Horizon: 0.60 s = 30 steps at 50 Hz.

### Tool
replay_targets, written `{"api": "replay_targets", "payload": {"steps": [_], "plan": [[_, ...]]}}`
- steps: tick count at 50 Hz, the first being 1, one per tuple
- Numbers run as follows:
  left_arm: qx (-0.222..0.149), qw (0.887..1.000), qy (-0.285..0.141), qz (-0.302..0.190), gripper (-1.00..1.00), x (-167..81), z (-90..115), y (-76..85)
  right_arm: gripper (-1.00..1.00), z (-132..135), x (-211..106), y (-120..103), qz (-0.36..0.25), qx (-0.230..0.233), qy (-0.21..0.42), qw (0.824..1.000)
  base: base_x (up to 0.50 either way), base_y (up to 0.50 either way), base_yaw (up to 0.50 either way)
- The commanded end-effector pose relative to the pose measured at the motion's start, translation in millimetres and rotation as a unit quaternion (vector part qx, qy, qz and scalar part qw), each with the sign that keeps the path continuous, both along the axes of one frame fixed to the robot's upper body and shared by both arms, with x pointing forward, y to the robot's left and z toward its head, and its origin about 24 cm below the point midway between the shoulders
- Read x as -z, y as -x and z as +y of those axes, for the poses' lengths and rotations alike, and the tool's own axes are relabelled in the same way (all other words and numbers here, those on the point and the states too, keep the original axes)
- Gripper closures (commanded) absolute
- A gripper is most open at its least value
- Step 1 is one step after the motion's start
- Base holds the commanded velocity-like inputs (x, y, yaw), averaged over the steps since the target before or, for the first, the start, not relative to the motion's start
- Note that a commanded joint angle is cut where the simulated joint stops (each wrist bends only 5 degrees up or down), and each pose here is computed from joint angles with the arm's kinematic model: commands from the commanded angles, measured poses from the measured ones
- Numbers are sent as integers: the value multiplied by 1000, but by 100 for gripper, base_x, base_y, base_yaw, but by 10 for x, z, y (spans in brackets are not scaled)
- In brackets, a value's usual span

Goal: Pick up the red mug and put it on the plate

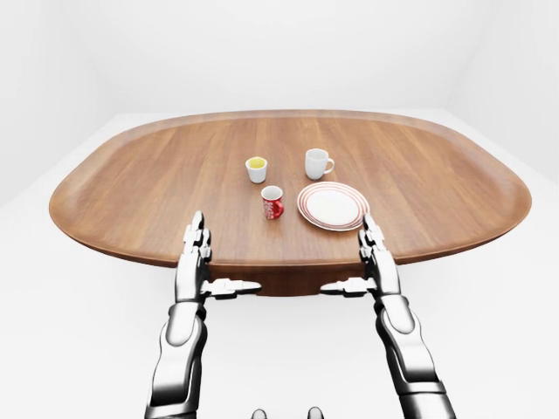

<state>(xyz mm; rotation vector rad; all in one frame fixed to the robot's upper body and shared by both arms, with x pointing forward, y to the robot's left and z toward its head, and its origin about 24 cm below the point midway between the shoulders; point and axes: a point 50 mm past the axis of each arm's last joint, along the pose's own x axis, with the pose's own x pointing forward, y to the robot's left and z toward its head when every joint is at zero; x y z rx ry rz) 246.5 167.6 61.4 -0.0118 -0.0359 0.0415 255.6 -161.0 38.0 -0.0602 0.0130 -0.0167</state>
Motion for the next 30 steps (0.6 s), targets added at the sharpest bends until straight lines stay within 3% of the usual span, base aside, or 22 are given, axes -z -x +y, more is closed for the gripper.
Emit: {"api": "replay_targets", "payload": {"steps": [1,7,19,26,30], "plan": [[7,999,1,-35,-100,-173,5,-97,-100,-63,-130,-113,-9,17,-6,1000,0,0,0],[-3,998,-25,-58,-100,-323,67,-286,-100,-84,-375,-277,-41,2,11,999,0,0,0],[-12,988,-39,-150,-100,-895,161,-589,-100,-123,-953,-495,-140,-18,34,989,0,0,0],[-15,989,-42,-138,-100,-945,177,-797,-100,-128,-1260,-575,-190,-31,33,981,0,0,0],[-16,989,-45,-137,-100,-964,176,-831,-100,-117,-1296,-607,-193,-33,38,980,0,0,0]]}}
